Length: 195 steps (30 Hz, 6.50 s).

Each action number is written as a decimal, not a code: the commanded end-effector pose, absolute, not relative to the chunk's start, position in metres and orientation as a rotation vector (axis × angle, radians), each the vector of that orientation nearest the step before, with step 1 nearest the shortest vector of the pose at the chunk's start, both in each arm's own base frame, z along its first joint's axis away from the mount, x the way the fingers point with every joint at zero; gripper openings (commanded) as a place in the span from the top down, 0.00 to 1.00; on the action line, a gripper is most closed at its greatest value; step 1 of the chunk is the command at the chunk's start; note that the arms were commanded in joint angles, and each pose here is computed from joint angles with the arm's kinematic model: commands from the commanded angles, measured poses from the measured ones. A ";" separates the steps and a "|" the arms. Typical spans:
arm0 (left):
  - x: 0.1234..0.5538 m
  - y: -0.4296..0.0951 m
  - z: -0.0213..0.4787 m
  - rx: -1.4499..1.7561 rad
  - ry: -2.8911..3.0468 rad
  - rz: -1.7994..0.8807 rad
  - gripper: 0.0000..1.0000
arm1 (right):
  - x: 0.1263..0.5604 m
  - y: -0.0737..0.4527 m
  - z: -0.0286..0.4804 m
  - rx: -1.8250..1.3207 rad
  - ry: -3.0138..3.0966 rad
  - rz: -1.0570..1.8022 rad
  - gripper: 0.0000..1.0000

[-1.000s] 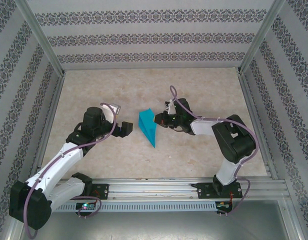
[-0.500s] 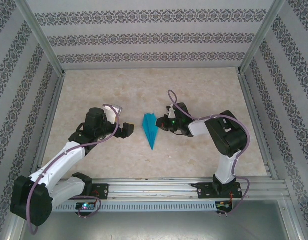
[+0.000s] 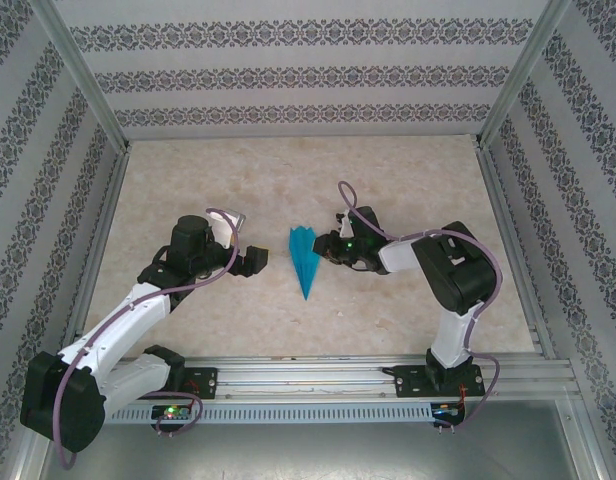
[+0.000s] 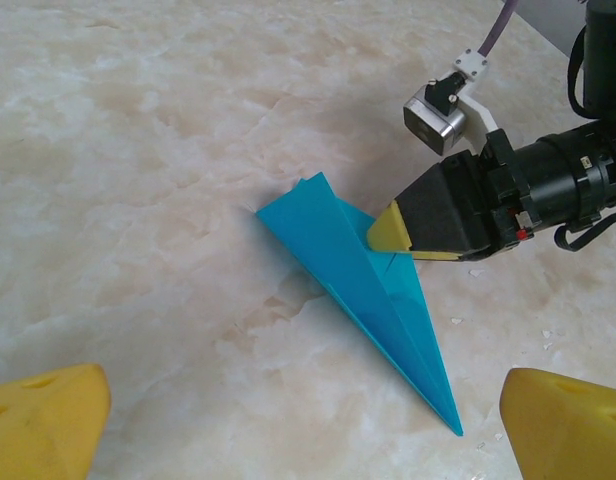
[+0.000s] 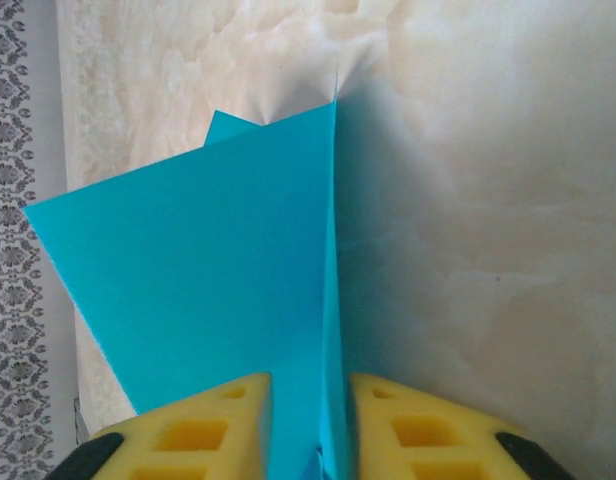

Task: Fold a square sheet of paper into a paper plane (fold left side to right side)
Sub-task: Place the paper plane at the center of the table, then pick up the paper plane at the center of the table, then place the paper plane at the top-center of the table.

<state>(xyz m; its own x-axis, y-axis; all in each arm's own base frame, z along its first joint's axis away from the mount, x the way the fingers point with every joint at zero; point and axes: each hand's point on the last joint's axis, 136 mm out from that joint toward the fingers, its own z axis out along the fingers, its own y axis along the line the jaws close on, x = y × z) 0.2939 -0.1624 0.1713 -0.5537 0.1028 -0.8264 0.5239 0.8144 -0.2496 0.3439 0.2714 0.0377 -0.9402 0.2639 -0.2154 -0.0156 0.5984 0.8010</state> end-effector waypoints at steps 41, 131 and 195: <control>0.271 -0.158 0.175 0.660 2.119 -0.540 0.00 | 0.293 0.301 0.054 -0.211 2.915 0.540 0.28; 0.271 -0.162 0.172 0.673 2.128 -0.565 0.00 | 0.454 0.249 0.055 -0.005 2.947 0.088 0.98; 0.271 -0.162 0.166 0.678 2.156 -0.568 0.00 | 0.460 0.244 0.034 0.019 3.005 0.096 0.67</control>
<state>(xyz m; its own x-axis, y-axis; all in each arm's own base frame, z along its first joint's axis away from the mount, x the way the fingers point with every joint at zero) 0.2694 -0.1613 0.1559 -0.5636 0.2661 -0.7820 0.6138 0.7685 -0.1809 0.4655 0.2464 0.0183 -0.9912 0.0338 -0.1281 0.0245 0.9970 0.0733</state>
